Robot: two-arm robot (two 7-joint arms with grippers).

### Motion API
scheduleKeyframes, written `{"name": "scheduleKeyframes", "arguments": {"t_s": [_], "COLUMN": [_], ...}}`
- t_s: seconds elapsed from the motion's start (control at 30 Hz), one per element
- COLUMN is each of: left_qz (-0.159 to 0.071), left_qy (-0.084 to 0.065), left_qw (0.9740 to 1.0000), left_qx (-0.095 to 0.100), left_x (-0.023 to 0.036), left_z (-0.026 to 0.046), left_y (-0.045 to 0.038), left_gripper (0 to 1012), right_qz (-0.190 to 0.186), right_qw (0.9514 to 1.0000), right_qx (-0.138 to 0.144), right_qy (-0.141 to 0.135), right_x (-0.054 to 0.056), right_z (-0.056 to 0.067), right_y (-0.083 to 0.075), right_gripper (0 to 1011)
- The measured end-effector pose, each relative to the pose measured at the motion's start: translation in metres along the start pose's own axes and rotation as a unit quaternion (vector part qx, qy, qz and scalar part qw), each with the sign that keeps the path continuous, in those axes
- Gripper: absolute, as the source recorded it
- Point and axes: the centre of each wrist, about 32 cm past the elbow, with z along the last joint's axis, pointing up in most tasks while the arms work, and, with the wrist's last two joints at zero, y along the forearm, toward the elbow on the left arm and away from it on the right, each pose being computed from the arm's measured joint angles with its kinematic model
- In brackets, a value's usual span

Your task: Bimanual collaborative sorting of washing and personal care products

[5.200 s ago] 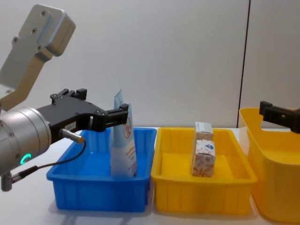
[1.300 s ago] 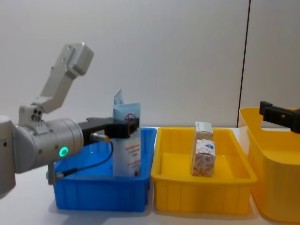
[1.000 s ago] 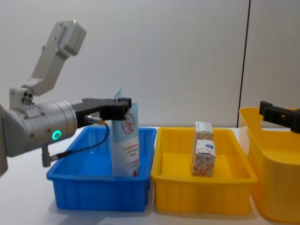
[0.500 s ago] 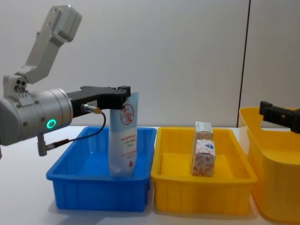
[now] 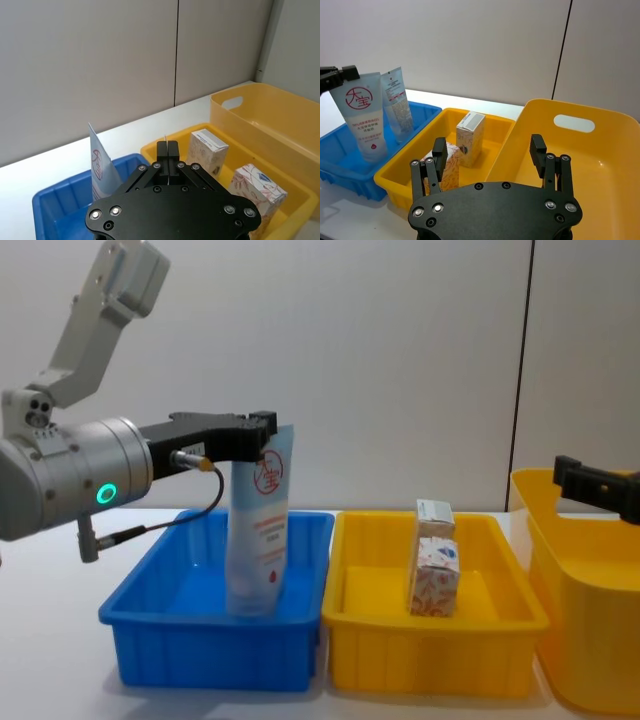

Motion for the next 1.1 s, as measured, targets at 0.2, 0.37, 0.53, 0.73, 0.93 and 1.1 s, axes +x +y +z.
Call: {"name": "scheduleKeyframes", "arguments": {"t_s": [0.2, 0.37, 0.53, 0.73, 0.93, 1.1], "left_qz": [0.003, -0.004, -0.021, -0.053, -0.092, -0.124], "left_qy": [-0.009, -0.020, -0.026, -0.031, -0.032, -0.032], "left_qw": [0.9998, 0.9991, 0.9979, 0.9951, 0.9904, 0.9855], "left_qx": [-0.017, -0.037, -0.055, -0.077, -0.097, -0.111], "left_x": [0.0020, 0.0057, 0.0089, 0.0114, 0.0116, 0.0111], "left_z": [0.0087, 0.0218, 0.0331, 0.0471, 0.0596, 0.0675], "left_y": [-0.0017, -0.0052, -0.0090, -0.0157, -0.0234, -0.0292], "left_gripper": [0, 0, 0, 0, 0, 0], "right_qz": [0.000, 0.000, 0.000, 0.000, 0.000, 0.000], "right_qw": [1.0000, 1.0000, 1.0000, 1.0000, 1.0000, 1.0000], "right_qx": [0.000, 0.000, 0.000, 0.000, 0.000, 0.000], "right_qy": [0.000, 0.000, 0.000, 0.000, 0.000, 0.000], "right_x": [0.000, 0.000, 0.000, 0.000, 0.000, 0.000], "right_z": [0.000, 0.000, 0.000, 0.000, 0.000, 0.000], "right_y": [0.000, 0.000, 0.000, 0.000, 0.000, 0.000], "right_gripper": [1003, 1003, 1003, 1003, 1003, 1003]}}
